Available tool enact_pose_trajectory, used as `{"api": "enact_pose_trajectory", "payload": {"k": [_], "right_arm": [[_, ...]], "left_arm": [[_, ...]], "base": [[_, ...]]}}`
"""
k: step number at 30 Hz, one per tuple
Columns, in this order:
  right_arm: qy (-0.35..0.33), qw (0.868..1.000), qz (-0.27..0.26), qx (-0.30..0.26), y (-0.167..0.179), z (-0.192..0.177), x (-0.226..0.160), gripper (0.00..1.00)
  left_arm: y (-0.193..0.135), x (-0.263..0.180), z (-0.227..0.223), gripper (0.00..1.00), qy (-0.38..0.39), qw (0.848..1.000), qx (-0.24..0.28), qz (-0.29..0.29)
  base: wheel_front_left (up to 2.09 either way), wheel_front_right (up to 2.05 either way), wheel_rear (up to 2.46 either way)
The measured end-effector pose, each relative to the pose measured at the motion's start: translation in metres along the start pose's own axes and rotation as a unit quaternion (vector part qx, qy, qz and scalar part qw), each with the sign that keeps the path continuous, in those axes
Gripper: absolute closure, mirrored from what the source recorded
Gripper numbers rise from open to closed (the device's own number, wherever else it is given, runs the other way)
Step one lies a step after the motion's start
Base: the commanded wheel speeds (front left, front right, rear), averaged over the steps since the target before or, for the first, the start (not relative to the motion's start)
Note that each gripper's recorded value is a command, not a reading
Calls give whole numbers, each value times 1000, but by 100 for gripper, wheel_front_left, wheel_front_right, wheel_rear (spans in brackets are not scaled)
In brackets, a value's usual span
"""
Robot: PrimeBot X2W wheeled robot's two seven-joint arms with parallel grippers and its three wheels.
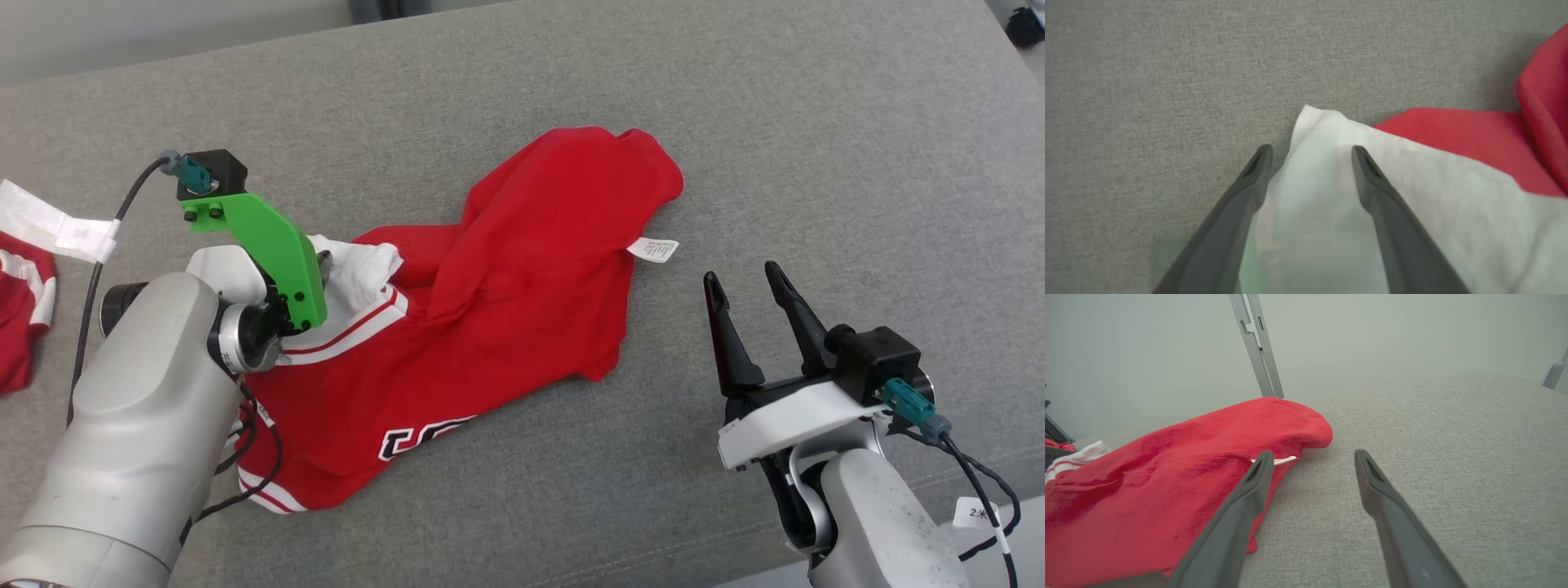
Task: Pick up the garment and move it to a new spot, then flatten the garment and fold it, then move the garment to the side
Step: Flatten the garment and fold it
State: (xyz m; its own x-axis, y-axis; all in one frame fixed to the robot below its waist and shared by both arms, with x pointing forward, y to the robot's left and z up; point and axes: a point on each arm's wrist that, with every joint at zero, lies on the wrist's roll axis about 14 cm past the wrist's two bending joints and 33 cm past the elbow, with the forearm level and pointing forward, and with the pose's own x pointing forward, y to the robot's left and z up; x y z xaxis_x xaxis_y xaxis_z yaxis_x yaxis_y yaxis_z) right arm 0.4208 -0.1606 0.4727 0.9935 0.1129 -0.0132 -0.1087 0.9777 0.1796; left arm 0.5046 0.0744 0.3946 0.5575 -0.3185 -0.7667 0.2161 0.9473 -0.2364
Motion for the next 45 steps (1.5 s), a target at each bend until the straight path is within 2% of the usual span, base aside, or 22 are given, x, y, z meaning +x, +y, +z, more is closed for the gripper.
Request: {"api": "enact_pose_trajectory", "payload": {"k": [5, 6, 7, 8, 9, 12, 18, 23, 28, 31, 36, 41, 42, 43, 45], "right_arm": [[6, 1000, -13, -2, -9, -5, -3, 0], [7, 1000, -15, -2, -10, -5, -3, 0], [7, 1000, -16, -2, -11, -5, -4, 0], [6, 1000, -16, -2, -11, -5, -4, 0], [6, 1000, -16, 0, -11, -5, -4, 0], [7, 1000, -16, 1, -11, -5, -3, 0], [2, 1000, -15, 2, -10, -3, 0, 0], [0, 1000, -10, -1, -6, -3, 0, 0], [-2, 1000, 1, 0, 3, -1, -3, 0], [-4, 1000, 12, 1, 11, 1, -3, 0], [-9, 999, 37, 2, 29, 5, 1, 0], [-12, 998, 60, 3, 45, 8, 4, 0], [-13, 998, 62, 3, 47, 9, 5, 0], [-13, 998, 65, 3, 48, 10, 5, 0], [-15, 998, 67, 3, 50, 11, 5, 0]], "left_arm": [[0, 12, -4, 0, 13, 1000, 11, 1], [-1, 13, -5, 14, 16, 1000, 14, 1], [-1, 14, -6, 46, 18, 1000, 18, 1], [-2, 15, -7, 71, 23, 1000, 20, 0], [-1, 15, -7, 100, 24, 1000, 20, 0], [-1, 16, -7, 100, 20, 1000, 20, 0], [-6, 4, 28, 100, -70, 997, 29, -10], [-35, -23, 52, 100, -154, 984, 31, -79], [-63, -62, 26, 100, -184, 971, 35, -149], [-77, -93, -11, 100, -174, 968, 27, -178], [-67, -127, -59, 100, -150, 977, 0, -153], [-49, -137, -111, 100, -79, 990, -18, -112], [-46, -137, -118, 60, -68, 992, -20, -106], [-43, -137, -122, 0, -62, 993, -23, -100], [-38, -138, -120, 0, -71, 993, -31, -87]], "base": [[0, 0, 0], [0, 0, 0], [0, 0, 0], [0, 0, 0], [0, 0, 0], [0, 0, 0], [0, 0, 0], [0, 0, 0], [0, 0, 0], [0, 0, 0], [0, 0, 0], [0, 0, 0], [0, 0, 0], [0, 0, 0], [0, 0, 0]]}}
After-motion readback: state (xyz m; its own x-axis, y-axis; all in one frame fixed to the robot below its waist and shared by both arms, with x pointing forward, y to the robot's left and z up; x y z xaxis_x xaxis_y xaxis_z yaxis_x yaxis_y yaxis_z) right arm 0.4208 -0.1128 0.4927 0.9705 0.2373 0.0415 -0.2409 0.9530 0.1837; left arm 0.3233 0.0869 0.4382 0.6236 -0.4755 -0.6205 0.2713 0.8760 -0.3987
